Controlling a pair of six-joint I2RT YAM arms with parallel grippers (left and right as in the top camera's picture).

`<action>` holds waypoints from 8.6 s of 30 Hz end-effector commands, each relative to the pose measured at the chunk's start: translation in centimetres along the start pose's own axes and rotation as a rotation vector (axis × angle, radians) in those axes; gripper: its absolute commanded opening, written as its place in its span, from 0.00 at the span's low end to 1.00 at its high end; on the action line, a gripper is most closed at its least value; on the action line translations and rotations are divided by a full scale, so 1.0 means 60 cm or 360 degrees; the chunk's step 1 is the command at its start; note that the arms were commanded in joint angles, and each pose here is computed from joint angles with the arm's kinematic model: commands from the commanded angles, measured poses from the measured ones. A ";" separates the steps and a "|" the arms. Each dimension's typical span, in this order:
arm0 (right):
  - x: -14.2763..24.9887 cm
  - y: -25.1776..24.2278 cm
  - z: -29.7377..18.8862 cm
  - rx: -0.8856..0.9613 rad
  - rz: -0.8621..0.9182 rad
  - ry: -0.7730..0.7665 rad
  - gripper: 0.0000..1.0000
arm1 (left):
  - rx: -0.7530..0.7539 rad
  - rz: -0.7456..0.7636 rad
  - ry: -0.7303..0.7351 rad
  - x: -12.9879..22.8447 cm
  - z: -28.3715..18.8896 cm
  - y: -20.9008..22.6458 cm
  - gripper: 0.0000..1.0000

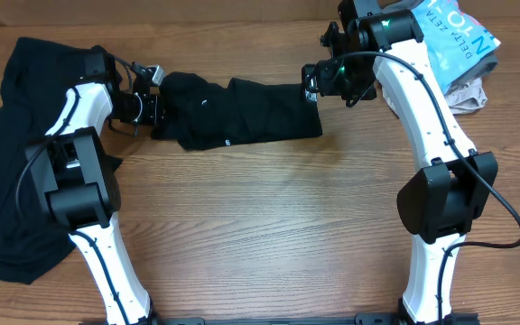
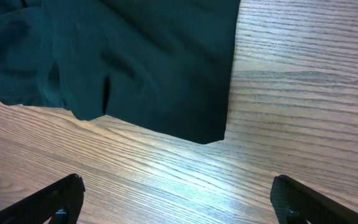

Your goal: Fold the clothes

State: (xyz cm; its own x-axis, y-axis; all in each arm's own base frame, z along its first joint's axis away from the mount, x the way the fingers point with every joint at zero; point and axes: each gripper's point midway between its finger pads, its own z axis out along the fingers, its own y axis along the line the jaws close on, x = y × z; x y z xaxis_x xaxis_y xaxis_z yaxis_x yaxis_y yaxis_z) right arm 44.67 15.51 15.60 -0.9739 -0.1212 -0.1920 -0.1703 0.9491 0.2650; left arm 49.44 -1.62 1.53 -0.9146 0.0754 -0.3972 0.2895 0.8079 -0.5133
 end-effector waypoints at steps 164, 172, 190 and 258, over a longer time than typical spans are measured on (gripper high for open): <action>-0.093 0.208 0.117 -0.0796 0.0276 -0.0283 0.04 | -0.0725 -0.0143 -0.0050 -0.112 -0.307 -0.244 1.00; -0.156 0.121 -0.099 -0.0829 0.0325 -0.0712 0.04 | -0.0759 -0.0143 -0.0049 -0.111 -0.310 -0.238 1.00; -0.246 -0.131 -0.419 -0.0802 0.0188 -0.1685 0.04 | -0.0760 -0.0136 -0.0066 -0.116 -0.310 -0.238 1.00; -0.262 -0.494 -0.115 0.0459 0.0261 -0.1405 1.00 | -0.0755 -0.0104 -0.0162 -0.142 -0.310 -0.238 1.00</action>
State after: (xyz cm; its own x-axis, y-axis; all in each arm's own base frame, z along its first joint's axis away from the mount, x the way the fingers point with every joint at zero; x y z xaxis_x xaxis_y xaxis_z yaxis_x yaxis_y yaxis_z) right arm 63.66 -10.71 22.17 -0.4375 0.1293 -0.8899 0.0232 0.9909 0.1325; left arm 48.05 -2.84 25.81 -0.8940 -0.0412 -0.4462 0.0324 0.9872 -0.1560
